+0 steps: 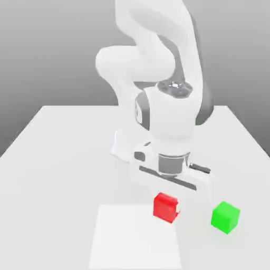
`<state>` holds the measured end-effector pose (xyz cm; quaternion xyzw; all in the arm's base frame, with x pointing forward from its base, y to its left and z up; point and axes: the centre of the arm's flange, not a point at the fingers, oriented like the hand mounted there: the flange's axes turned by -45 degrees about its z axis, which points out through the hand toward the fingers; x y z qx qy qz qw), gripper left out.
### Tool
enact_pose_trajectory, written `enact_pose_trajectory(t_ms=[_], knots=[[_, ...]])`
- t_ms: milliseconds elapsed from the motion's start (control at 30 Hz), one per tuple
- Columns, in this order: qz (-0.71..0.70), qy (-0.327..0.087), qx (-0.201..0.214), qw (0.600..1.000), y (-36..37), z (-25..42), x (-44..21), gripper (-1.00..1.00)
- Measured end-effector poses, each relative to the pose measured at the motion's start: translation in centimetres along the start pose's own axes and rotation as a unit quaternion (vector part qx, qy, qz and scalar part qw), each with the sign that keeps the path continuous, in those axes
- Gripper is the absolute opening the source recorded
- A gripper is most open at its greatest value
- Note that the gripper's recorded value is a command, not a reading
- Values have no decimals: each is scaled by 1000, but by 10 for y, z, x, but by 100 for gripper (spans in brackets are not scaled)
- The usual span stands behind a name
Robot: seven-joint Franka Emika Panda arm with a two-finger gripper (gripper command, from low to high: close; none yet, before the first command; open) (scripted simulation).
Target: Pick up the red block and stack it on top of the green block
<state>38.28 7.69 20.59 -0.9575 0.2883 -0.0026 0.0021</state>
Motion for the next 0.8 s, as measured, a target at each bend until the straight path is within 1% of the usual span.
enact_pose_trajectory(t_ms=[67, 133, 333, 400, 500, 700, 733, 800], knots=[[-2, -1, -2, 1000, -11, -6, -8, -100], [-10, -1, -2, 1000, -38, -13, -28, -100], [-26, -1, -2, 1000, -114, -37, -106, -100], [-48, -1, 0, 999, -129, -35, -133, -100], [-10, 1, 1, 1000, -121, -23, -104, -100], [-10, 0, 0, 1000, -120, 16, -105, -100], [-11, -1, -1, 1000, -119, 23, -106, 100], [-10, -1, -1, 1000, -119, 23, -106, 100]])
